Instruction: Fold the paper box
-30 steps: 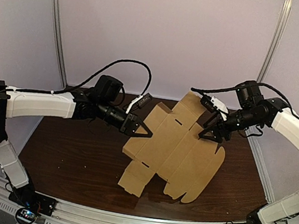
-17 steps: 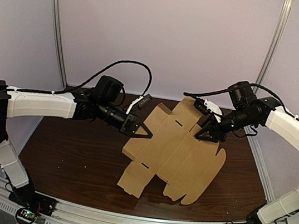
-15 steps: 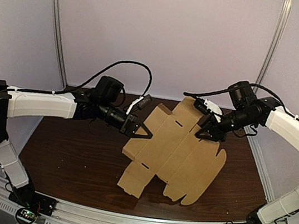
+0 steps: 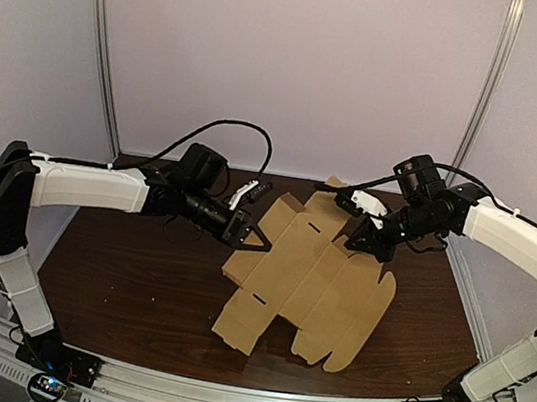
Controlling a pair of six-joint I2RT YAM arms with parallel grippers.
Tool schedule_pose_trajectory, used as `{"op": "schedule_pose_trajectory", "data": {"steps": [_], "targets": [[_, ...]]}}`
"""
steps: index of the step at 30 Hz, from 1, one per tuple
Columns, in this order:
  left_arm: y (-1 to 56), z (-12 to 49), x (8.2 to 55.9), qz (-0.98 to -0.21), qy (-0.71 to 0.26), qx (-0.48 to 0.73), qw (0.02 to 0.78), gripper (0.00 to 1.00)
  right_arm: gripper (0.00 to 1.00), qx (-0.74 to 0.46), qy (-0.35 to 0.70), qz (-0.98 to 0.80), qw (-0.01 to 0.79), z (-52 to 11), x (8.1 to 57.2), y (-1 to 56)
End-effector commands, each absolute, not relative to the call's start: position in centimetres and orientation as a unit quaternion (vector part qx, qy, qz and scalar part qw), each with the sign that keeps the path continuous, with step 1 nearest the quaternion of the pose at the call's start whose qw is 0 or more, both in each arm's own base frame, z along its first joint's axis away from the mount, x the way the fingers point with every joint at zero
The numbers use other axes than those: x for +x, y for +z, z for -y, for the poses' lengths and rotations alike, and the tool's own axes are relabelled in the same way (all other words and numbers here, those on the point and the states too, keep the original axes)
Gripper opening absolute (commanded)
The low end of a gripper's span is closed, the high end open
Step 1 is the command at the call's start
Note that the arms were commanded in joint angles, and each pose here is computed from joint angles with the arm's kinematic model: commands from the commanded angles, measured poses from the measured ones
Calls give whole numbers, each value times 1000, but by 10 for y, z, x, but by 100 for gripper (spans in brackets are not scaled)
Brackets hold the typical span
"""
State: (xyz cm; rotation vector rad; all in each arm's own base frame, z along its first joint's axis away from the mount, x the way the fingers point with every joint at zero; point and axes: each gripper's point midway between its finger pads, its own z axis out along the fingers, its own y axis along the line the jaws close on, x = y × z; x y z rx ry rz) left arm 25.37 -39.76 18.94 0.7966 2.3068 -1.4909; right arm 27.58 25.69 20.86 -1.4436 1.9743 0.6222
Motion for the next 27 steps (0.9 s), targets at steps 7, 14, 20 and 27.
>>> {"op": "schedule_pose_trajectory", "data": {"steps": [7, 14, 20, 27], "targets": [[142, 380, 316, -877, -404, 175, 192, 37, 0, -526, 150, -803, 239, -265, 333, 132], [130, 345, 338, -904, -316, 138, 252, 42, 0, -521, 142, -818, 201, -267, 342, 98], [107, 379, 324, -867, -447, 84, 202, 8, 0, -517, 135, -826, 178, -265, 344, 76], [91, 413, 317, -866, -456, 106, 174, 0, 0, -513, 127, -831, 172, -262, 345, 68]]}}
